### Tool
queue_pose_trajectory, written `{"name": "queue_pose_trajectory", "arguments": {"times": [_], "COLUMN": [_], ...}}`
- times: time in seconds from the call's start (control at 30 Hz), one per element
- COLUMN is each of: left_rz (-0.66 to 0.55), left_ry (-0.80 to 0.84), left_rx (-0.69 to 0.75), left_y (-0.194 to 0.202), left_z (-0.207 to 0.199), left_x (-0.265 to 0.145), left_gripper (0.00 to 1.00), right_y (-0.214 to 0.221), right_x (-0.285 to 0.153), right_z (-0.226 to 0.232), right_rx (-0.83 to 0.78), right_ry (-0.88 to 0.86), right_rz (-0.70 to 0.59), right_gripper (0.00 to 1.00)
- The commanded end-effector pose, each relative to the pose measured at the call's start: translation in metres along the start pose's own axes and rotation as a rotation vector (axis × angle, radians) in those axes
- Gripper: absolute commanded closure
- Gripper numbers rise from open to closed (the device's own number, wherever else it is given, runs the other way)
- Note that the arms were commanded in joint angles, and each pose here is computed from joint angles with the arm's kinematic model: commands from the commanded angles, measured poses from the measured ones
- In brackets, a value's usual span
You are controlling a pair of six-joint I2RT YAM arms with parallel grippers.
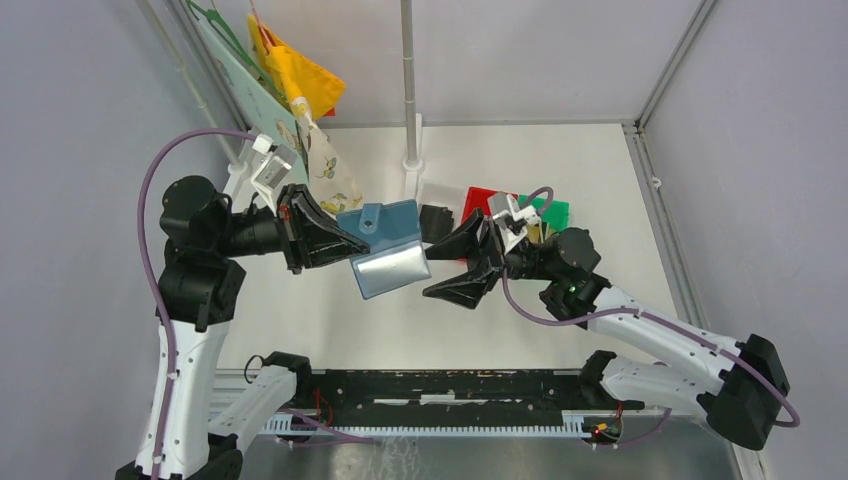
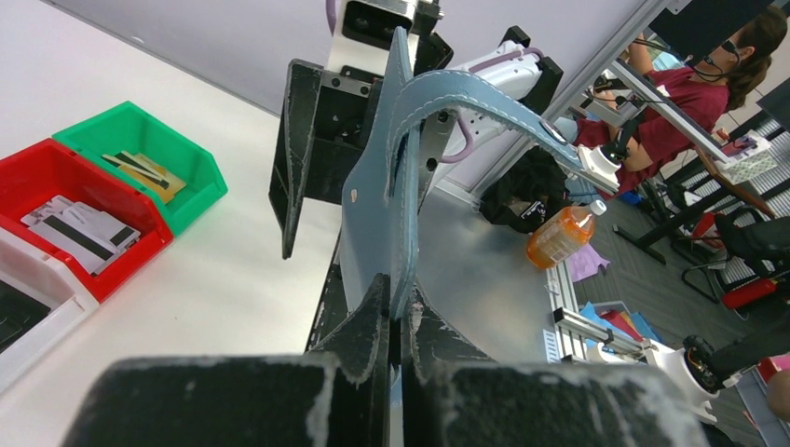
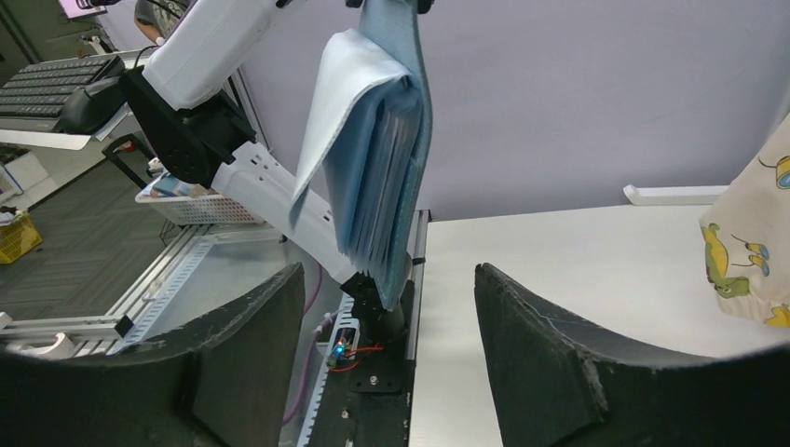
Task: Take the credit cards out of the card holder
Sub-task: Remove the credit card from the card holder.
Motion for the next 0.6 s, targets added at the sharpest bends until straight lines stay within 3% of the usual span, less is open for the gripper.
{"name": "queue_pose_trajectory", "arguments": {"times": [0.0,0.13,0.4,0.57], "left_rz": [-0.014,-0.016,-0.015,-0.016], "left_ry": [0.036,0.037,0.037,0.035], "left_rx": [0.027,0.028,0.026,0.026], "left_y": [-0.0117,-0.0121,-0.0107,-0.0103], "left_z": [-0.0136,-0.0161,-0.0163,-0.0163], "left_x": [-0.0017,-0.0023,-0.0025,-0.0026], "left_gripper": [0.98,0.98,0.98,0.98], "right_y": [-0.0229,-0.0256,-0.0299,-0.0327], "right_x": [0.0103,0.0135,0.0141,0.0174], "right_z": [0.007,0.0044,0.0095,0.0065], "right_rx": [-0.022,-0.009,-0.007,0.002], "right_ry": [-0.068,-0.064,-0.094,-0.082], "right_rz": [-0.073,-0.086,-0.101,-0.105], "right_gripper": [0.3,0.37,0.39,0.46]}}
Point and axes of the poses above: each gripper's point midway between its finger pads, its own x axis out along the fingers, its own z axis along the line the jaws close on, y = z × x, the point moved 7 cm from there along -x, back along the fingers, and after that the axes turned 10 degrees about x, right-handed, at the moved point
